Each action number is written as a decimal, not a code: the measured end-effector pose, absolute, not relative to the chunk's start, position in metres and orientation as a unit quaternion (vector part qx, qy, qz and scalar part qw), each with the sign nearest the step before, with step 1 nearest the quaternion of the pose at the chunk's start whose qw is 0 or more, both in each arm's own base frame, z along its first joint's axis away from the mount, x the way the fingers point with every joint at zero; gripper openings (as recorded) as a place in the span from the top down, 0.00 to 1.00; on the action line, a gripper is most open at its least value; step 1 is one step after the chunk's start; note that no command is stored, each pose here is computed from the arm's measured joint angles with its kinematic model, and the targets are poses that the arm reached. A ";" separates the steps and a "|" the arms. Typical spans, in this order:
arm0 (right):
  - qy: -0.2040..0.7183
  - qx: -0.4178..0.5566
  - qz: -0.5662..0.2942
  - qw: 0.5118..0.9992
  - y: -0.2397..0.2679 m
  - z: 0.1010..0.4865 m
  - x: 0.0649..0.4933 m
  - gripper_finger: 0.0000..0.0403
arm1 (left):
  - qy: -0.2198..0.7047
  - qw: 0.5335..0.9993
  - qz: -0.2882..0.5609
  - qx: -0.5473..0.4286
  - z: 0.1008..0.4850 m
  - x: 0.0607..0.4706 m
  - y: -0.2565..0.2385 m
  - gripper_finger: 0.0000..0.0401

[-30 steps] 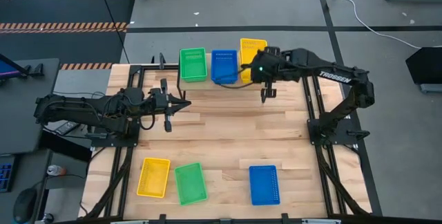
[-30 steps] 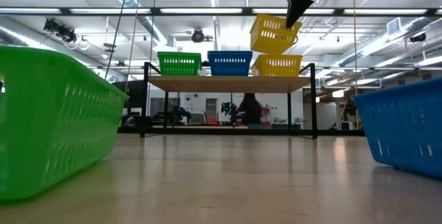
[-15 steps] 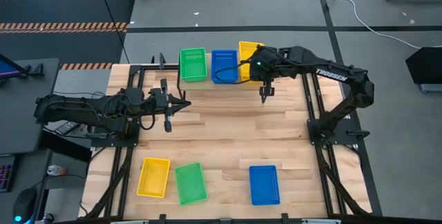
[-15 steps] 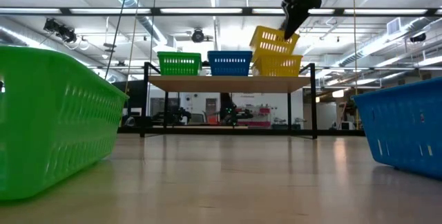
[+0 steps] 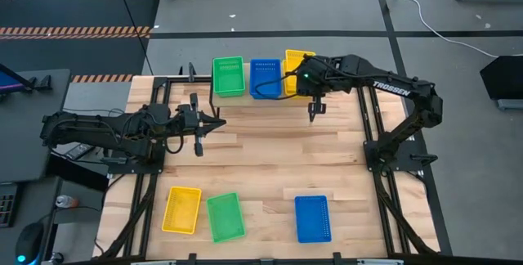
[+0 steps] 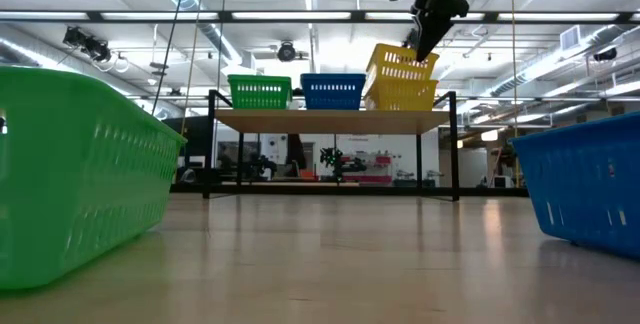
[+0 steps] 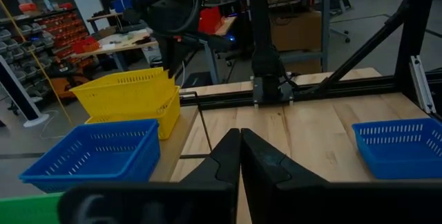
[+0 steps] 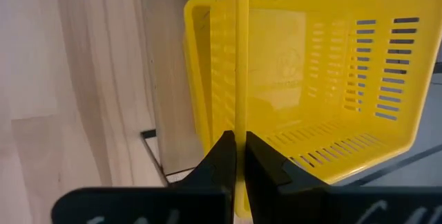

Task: Stack baskets on shelf by color
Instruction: Stack the right yellow bin on top of the yellow bin on the shelf

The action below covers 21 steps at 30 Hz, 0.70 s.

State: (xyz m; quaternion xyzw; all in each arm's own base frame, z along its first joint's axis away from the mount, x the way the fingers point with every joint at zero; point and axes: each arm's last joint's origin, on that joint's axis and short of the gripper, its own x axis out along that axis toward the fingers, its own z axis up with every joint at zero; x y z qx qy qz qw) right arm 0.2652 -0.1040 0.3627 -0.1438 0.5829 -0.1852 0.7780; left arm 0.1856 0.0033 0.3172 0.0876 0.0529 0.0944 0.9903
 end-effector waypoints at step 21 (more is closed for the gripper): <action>0.583 -0.103 -0.185 0.784 -0.102 0.361 0.264 0.88 | 0.052 0.990 0.094 0.088 0.317 0.186 0.003 0.94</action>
